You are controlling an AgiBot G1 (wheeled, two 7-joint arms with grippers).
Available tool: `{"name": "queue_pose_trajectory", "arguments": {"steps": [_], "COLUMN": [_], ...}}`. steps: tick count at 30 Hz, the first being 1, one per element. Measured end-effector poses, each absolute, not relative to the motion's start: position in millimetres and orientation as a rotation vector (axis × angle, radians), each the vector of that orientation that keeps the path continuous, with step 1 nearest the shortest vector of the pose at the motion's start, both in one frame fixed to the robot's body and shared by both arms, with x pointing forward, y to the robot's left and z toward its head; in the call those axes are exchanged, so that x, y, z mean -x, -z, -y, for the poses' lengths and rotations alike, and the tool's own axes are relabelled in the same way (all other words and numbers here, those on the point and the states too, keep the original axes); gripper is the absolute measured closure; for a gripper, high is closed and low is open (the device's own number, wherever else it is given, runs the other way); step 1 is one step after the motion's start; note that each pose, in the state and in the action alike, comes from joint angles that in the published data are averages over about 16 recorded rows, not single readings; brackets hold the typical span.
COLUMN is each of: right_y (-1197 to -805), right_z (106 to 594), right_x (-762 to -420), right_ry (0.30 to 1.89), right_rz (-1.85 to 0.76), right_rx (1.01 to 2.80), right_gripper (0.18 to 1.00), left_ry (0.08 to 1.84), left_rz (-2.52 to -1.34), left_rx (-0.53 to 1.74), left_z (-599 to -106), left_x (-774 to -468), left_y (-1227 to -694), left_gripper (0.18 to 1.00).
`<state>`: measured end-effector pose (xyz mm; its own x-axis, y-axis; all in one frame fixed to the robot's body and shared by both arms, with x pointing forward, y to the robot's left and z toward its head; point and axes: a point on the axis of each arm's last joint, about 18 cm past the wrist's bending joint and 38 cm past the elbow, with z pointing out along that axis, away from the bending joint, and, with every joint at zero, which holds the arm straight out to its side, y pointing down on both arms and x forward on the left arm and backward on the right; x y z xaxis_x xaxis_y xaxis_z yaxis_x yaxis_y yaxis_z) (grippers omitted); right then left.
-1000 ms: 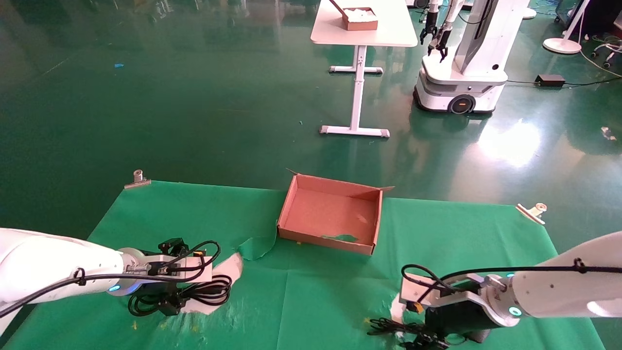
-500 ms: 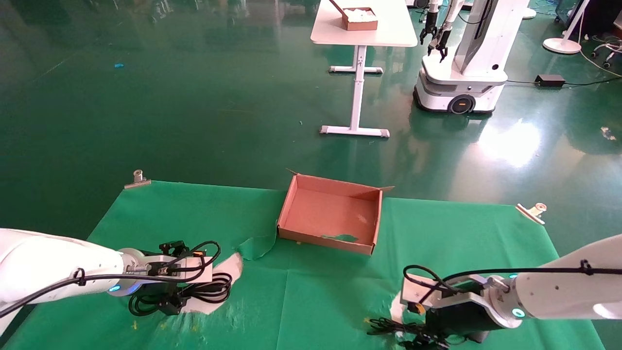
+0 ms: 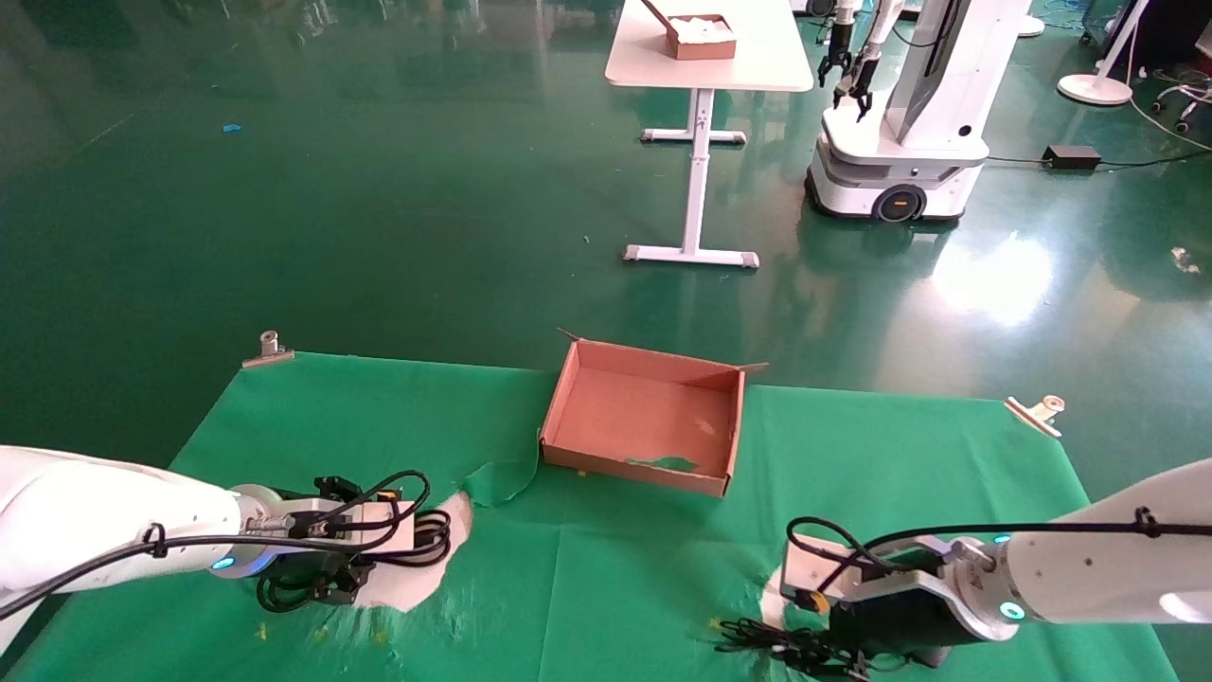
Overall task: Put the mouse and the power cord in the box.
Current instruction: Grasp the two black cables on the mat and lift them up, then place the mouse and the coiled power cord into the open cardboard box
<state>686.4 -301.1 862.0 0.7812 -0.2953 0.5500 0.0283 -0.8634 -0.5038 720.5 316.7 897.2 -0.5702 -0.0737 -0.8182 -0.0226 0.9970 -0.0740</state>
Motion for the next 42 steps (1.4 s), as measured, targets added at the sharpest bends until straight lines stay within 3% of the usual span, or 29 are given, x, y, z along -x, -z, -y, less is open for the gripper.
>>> {"name": "queue_pose_trajectory", "arguments": {"steps": [11,20,31,42], "right_y": [-862.3,-862.3,-893.6,-970.8], "right_z": [301.0,301.2,318.6,370.5], "right_x": [-686.1,-686.1,-686.6,-681.0], "right_ry": [0.877,0.878,0.964,1.200], "right_rz": [-0.199,-0.199,-0.241,-0.348], "right_rx": [2.474,2.474,2.409,2.266], "right_gripper": [0.735,0.898,0.953,0.957], "left_ry": [0.068,0.070,0.184,0.418], "left_rz": [-2.176,-2.173,-2.098,-1.892], "left_rx": [0.066,0.067,0.042,-0.163], "left_z": [-316.5,-316.7,-303.3,-208.3], "left_x": [-720.5,-720.5,-716.7,-723.3], "left_y": [-897.5,-898.9,-947.7,-1032.0], "left_gripper": [0.768,0.882,0.913,0.914]}}
